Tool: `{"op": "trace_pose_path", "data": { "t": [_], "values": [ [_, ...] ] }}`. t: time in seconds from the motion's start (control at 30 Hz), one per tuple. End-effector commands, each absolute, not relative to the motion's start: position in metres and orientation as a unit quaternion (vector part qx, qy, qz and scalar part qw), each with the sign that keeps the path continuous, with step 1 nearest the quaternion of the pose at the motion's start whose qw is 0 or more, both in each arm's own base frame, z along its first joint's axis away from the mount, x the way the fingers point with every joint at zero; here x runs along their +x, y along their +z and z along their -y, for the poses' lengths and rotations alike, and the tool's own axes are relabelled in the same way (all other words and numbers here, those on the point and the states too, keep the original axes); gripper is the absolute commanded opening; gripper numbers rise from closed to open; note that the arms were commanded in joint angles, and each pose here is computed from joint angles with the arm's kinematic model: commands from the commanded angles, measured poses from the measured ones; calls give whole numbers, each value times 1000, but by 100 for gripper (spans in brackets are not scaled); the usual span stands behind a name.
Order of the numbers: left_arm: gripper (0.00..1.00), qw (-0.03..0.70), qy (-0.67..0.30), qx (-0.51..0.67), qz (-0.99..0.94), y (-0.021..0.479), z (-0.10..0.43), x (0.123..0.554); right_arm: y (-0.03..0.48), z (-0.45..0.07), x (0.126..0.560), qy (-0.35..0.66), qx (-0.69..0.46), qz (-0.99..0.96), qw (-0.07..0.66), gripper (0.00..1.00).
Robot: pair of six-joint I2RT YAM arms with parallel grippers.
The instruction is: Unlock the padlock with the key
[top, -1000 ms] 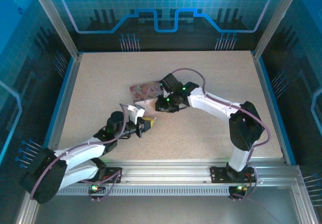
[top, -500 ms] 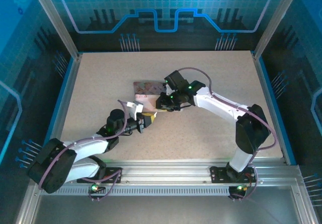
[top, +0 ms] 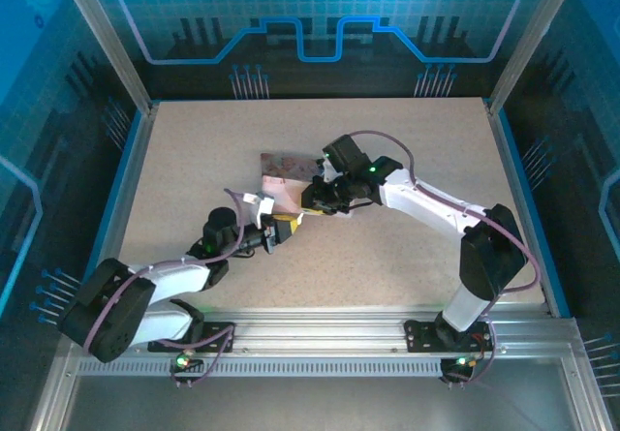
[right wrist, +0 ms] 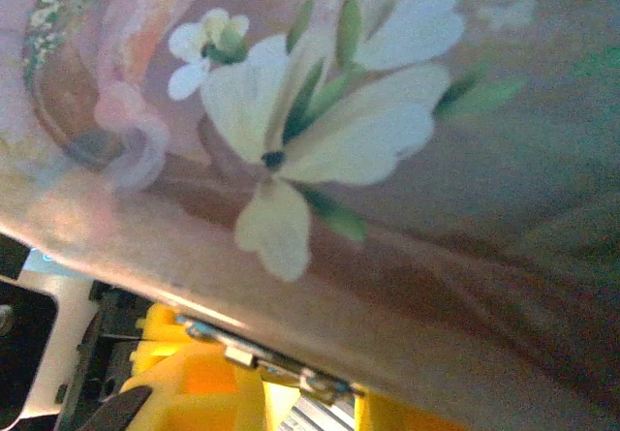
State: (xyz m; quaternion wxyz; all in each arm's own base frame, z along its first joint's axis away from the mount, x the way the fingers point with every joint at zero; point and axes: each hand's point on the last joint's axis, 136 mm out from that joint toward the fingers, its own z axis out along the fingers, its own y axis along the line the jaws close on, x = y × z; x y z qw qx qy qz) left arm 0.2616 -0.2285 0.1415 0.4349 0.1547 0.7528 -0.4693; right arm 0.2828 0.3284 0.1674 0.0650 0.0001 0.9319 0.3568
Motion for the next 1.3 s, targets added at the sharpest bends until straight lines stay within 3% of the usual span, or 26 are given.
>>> {"op": "trace_pose_path", "data": {
  "t": [0.0,1.27],
  "values": [
    [0,446,-490,166,-731,155,234,263,208,-337,290,412,-27,-904,109,0],
    [0,471,-479,163,-723,167,229,267,201,-337,283,411,-34,-905,102,0]
  ]
}}
